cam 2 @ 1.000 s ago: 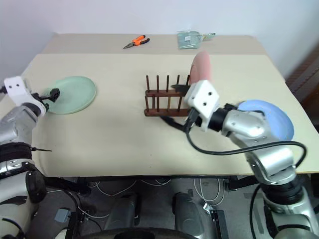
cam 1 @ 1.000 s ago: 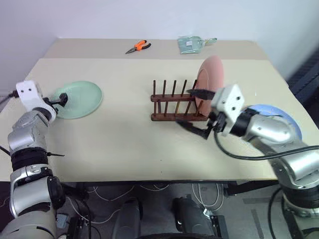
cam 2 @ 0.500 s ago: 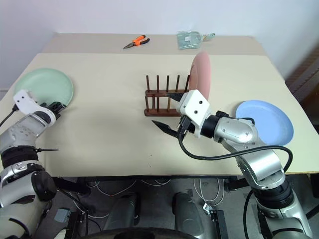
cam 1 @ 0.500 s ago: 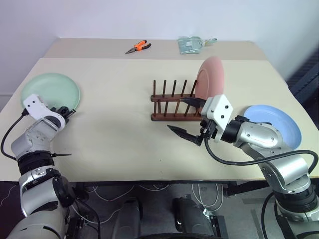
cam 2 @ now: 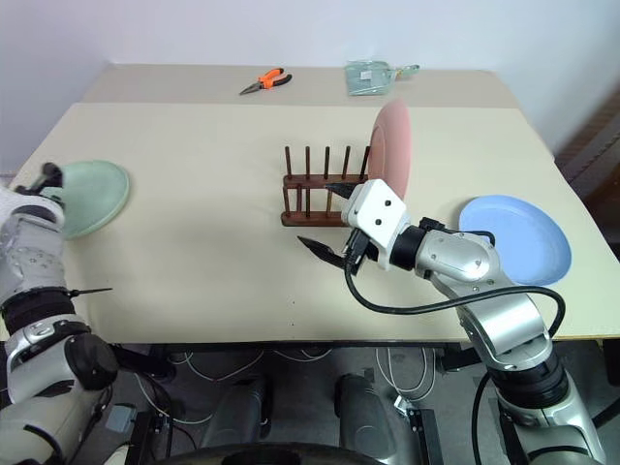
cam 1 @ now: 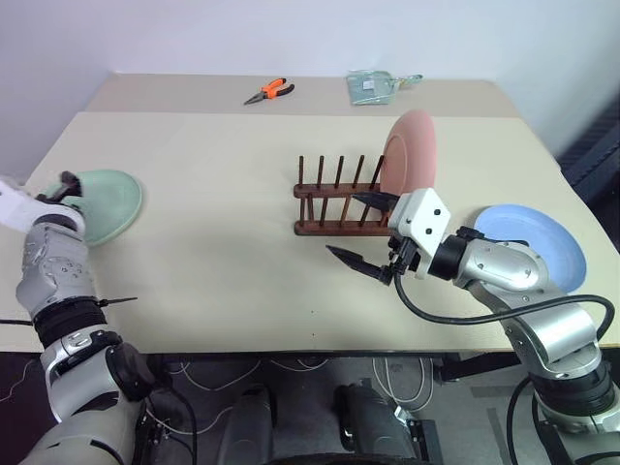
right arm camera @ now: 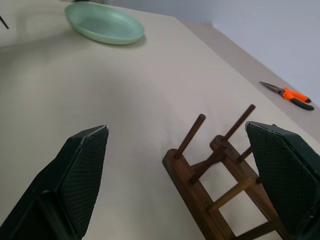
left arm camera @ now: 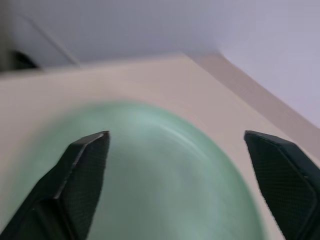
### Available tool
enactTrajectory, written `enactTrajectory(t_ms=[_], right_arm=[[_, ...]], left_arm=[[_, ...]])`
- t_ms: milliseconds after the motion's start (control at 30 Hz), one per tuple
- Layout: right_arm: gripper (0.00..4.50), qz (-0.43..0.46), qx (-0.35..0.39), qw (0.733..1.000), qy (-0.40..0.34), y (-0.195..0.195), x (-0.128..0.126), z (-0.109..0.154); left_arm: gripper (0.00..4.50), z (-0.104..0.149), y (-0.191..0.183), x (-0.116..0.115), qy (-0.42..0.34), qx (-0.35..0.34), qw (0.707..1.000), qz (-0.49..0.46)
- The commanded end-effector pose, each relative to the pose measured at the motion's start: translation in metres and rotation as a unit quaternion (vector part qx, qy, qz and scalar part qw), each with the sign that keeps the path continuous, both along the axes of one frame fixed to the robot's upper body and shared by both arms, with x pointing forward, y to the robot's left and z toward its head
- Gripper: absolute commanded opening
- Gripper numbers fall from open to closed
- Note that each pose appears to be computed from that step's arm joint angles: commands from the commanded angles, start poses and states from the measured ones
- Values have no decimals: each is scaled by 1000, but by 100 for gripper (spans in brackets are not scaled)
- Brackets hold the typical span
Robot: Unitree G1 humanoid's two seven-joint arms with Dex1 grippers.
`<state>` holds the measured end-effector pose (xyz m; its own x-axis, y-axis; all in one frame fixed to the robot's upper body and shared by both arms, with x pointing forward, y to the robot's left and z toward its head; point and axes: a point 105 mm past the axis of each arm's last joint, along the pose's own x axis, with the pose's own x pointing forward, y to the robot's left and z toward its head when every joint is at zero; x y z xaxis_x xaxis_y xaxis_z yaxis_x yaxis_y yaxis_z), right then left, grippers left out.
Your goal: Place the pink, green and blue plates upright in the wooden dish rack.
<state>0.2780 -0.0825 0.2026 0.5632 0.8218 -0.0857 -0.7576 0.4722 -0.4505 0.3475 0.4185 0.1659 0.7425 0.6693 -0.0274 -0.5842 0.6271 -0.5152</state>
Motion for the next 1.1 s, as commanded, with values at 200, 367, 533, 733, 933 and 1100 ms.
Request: enactTrajectory(t_ms=[200,367,533,733,933,1100], right_arm=[[450,25,-3,1000,-16,7,-1,3],[450,30,-3,999,-21,10,1,4],[450,23,-3,999,-29,9,2,5],[450,7,0,999,-40,4,4,10],[450,-4,-35,997,-73,2,11,14],[450,-6,-132,969,-207,20,23,20]], left_arm=[[447,-27,13,-31,-7,-104,991,79],[423,-44,-6,-15,13,-165,986,0],[204,-45,-6,-12,-3,-197,980,-1],[3,-25,-16,7,-26,-176,983,-54],[3,50,-111,52,-87,-11,962,-257],[3,104,-229,55,-131,103,886,-433]])
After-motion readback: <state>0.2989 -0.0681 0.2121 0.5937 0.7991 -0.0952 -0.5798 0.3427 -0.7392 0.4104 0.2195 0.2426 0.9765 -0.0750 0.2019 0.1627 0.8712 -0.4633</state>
